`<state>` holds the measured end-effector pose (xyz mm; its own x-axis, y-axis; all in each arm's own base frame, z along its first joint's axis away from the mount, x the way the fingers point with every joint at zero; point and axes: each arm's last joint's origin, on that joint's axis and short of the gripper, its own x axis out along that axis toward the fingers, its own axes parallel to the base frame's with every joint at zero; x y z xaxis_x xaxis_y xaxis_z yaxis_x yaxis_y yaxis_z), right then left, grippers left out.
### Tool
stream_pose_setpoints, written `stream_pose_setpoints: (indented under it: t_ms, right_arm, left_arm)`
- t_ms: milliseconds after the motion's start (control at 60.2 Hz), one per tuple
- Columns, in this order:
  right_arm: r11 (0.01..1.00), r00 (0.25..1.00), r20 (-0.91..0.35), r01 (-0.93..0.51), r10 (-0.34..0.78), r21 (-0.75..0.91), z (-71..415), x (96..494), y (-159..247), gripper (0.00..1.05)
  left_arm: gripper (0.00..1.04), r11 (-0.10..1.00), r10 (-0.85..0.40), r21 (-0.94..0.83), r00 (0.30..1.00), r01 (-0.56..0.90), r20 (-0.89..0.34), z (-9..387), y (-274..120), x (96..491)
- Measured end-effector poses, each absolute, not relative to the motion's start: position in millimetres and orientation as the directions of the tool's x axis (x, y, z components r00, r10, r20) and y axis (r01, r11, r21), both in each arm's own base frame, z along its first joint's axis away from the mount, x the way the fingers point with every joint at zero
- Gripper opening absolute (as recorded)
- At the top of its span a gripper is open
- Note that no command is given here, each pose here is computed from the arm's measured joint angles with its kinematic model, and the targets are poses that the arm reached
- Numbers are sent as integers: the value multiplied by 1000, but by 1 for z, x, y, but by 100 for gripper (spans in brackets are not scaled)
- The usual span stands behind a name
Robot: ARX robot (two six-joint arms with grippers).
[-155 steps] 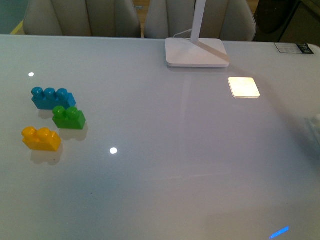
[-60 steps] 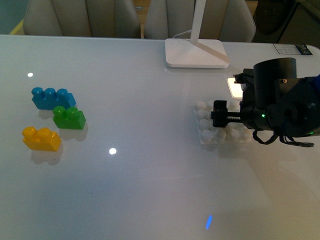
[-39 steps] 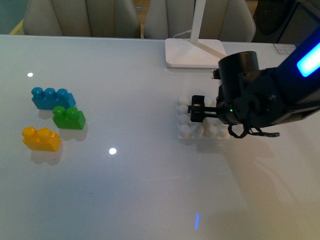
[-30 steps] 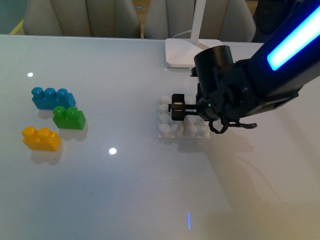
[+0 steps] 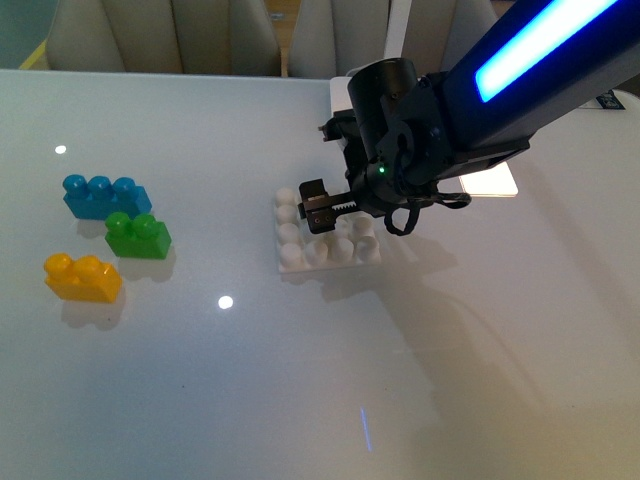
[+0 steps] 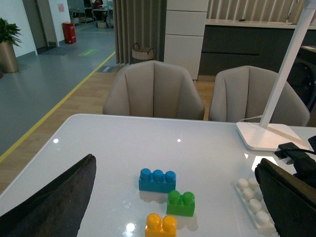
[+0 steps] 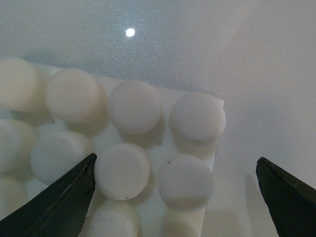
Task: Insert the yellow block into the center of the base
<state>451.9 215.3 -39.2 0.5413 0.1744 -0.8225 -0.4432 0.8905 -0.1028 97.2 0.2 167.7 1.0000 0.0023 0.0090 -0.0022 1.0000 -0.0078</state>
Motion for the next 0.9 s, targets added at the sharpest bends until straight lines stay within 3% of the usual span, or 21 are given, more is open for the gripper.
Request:
stream_pose_setpoints:
  t_ms: [232,398,515,647,896]
  right_arm:
    - [837,522,-827,-533,209,-125,-37,452,232,96]
    - [800,447,-865,-592,227,-96,-32,452,235,96]
    - [754,414,-891,-641,185,-141,-30,451,235,83]
    - [716,371,-912,-684,177,-139,-27,453,237,97]
    - [769,321,-931,-635,173,-76,-29,455,243,96]
  left_arm:
    - [97,1000,2,-8,1000,-2,9,168,0,97]
    - [97,1000,2,-8,1000,-2,9,168,0,97]
    - [97,1000,2,-8,1000,-2,9,168,0,97]
    - [97,1000,2,-8,1000,-2,9,168,0,97]
    - [97,1000,2,-8,1000,-2,9,168,0,97]
